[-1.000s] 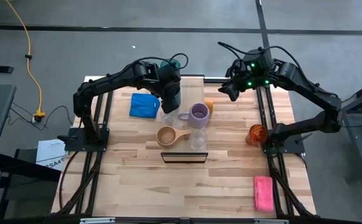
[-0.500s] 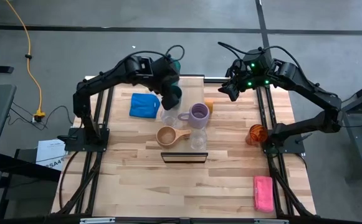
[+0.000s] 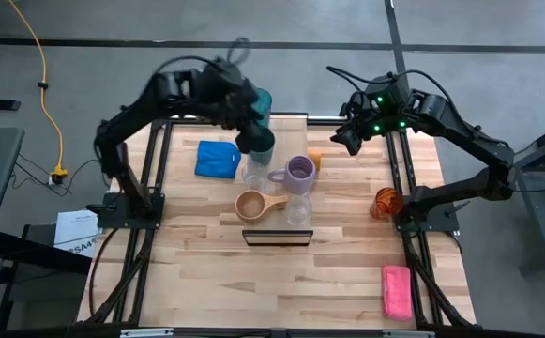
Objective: Stack small to large cups/mugs on shelf
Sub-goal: Put the yellow cup on the shelf
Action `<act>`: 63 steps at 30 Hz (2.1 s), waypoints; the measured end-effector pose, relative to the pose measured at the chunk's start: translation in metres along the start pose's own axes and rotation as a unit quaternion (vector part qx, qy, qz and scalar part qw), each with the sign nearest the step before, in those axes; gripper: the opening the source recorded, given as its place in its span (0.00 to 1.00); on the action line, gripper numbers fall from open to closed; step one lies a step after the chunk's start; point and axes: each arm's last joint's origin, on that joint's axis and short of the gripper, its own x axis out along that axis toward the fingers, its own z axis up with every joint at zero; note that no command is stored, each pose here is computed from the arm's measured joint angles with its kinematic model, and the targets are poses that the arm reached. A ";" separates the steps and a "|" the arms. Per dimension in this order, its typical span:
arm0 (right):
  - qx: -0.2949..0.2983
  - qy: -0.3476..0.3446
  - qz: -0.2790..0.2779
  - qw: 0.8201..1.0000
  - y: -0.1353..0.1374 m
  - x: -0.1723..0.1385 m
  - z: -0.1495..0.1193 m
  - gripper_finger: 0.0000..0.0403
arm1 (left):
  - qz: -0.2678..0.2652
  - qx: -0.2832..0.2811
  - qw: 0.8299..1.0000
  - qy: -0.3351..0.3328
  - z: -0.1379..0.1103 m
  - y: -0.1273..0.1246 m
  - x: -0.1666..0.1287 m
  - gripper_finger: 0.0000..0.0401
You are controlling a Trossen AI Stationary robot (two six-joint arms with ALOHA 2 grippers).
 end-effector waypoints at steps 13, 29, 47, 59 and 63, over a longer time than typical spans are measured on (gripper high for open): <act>-0.037 0.066 -0.008 0.997 -0.003 -0.001 -0.013 0.43 | -0.099 -0.023 0.981 -0.165 -0.023 0.001 -0.015 0.52; -0.031 0.090 -0.014 0.995 -0.004 -0.002 -0.017 0.43 | -0.207 -0.091 0.925 -0.307 -0.145 0.023 0.003 0.52; 0.286 -0.024 -0.005 0.958 -0.097 0.108 -0.118 0.43 | -0.283 -0.070 0.907 -0.302 -0.152 0.044 -0.021 0.52; 0.353 -0.057 0.024 0.934 -0.134 0.170 -0.142 0.43 | -0.279 -0.106 0.903 -0.310 -0.152 0.044 -0.026 0.52; 0.354 -0.043 0.016 0.934 -0.140 0.182 -0.146 0.43 | -0.284 -0.125 0.901 -0.305 -0.152 0.044 -0.026 0.52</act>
